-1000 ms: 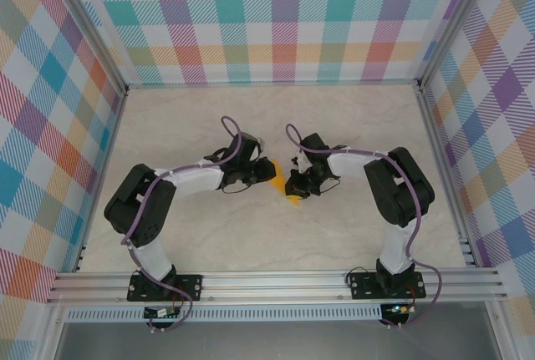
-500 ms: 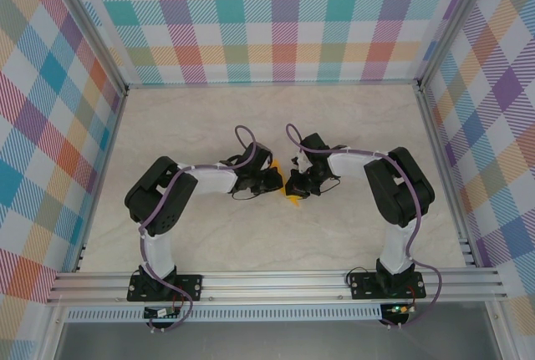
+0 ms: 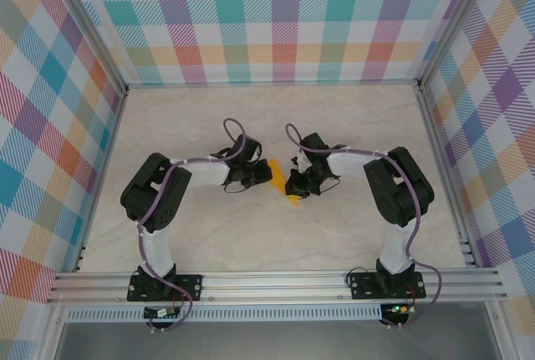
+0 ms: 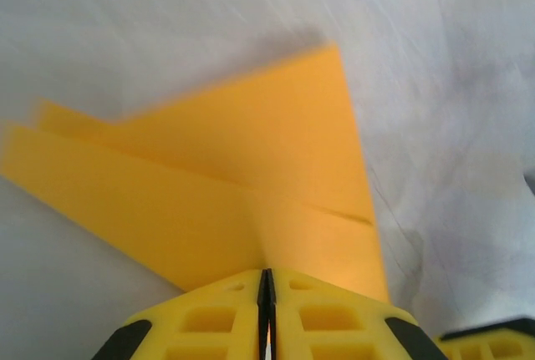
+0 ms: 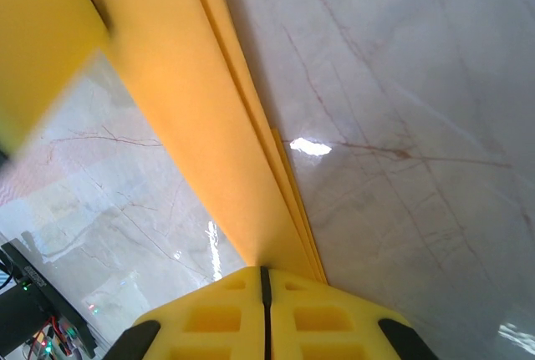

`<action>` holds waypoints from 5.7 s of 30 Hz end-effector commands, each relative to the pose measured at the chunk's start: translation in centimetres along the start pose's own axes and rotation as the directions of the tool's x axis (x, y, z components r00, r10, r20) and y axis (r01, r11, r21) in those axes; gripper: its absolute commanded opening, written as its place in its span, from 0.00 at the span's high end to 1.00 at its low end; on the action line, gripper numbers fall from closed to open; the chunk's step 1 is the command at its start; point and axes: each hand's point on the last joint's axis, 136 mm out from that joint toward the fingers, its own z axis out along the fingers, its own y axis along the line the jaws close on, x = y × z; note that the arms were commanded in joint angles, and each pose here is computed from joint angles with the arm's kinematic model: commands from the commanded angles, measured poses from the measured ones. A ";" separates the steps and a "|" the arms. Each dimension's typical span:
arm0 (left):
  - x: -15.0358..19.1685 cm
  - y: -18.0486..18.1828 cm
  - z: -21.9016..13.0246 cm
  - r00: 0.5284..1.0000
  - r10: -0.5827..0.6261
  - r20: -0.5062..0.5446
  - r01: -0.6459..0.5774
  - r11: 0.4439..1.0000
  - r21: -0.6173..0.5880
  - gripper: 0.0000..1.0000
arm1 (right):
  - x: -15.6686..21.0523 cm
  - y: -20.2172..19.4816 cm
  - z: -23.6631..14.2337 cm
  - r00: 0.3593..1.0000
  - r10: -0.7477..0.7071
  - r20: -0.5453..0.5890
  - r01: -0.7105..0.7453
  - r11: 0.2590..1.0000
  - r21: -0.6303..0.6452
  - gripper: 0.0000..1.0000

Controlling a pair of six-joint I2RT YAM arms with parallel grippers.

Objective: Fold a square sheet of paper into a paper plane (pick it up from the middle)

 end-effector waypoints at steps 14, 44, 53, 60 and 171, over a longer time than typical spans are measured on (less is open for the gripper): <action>1.3 5.1 1.9 0.995 -0.043 -0.085 0.033 0.993 -0.112 0.88 | -1.8 3.1 -0.8 0.994 -0.110 0.017 0.110 0.994 -0.001 0.92; 2.1 7.2 2.3 0.990 -0.075 -0.121 0.045 0.970 -0.238 0.89 | 5.0 -2.8 0.4 0.995 -0.033 -0.096 0.040 0.996 0.074 0.93; 1.5 5.6 1.7 0.990 -0.045 -0.131 0.020 0.981 -0.192 0.89 | 5.9 -1.5 -1.7 0.999 -0.046 -0.013 0.046 0.998 -0.054 0.91; -0.6 0.9 -0.4 0.994 0.059 -0.091 -0.069 0.991 -0.118 0.88 | 3.1 1.8 -5.6 0.981 -0.121 0.150 0.135 0.987 -0.089 0.81; 2.7 -6.9 -1.2 1.000 -0.013 0.024 0.007 0.967 0.256 1.00 | 0.3 2.6 -9.7 0.922 0.051 0.383 0.044 0.971 -0.235 0.39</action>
